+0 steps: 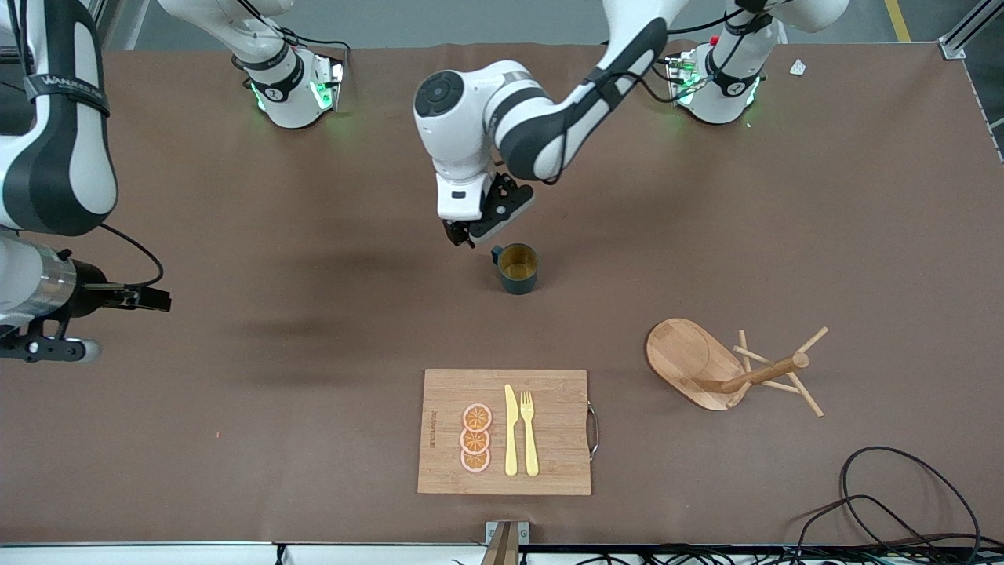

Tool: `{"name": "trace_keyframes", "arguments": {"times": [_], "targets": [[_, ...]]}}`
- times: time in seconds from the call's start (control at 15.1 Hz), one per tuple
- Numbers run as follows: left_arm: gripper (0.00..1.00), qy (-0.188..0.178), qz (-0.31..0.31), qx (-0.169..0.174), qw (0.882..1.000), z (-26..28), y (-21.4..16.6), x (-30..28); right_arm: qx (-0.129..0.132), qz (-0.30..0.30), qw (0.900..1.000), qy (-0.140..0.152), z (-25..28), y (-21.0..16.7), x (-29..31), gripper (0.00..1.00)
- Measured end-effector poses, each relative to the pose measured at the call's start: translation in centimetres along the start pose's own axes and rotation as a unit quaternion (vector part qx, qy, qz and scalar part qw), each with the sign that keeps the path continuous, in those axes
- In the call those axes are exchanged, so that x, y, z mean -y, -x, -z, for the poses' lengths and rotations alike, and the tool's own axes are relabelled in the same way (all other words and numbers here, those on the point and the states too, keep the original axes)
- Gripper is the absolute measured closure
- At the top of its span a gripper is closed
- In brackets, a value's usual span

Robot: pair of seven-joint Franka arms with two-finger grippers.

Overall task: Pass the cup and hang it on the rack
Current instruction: 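Grasp the mug handle with the left gripper while the right gripper releases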

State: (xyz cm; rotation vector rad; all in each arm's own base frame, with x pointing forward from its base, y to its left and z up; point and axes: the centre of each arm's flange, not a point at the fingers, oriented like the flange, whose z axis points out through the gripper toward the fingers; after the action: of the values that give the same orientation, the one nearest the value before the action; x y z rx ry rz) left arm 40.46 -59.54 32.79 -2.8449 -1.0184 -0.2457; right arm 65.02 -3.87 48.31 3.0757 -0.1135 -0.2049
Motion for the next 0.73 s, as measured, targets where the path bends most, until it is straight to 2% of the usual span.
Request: {"name": "trace_keyframes", "arguments": {"times": [0.2,0.33,0.6,0.73], "targets": [[0.07,0.011,0.038,-0.060,0.997,-1.9,4.0,0.1,-0.007,-0.005,1.000,-0.010,0.9,0.0,-0.4,0.00],[0.07,0.026,0.062,-0.098,0.993,-3.1,6.0,0.2,0.003,-0.009,1.000,-0.020,1.1,0.2,-0.7,0.00],[0.09,0.047,0.069,-0.160,0.984,-6.0,9.0,0.6,-0.006,-0.013,1.000,-0.024,3.6,0.5,-1.2,0.00],[0.14,0.050,0.067,-0.181,0.980,-7.5,9.4,0.7,-0.008,-0.011,1.000,-0.026,3.8,0.5,-0.9,0.00]]}}
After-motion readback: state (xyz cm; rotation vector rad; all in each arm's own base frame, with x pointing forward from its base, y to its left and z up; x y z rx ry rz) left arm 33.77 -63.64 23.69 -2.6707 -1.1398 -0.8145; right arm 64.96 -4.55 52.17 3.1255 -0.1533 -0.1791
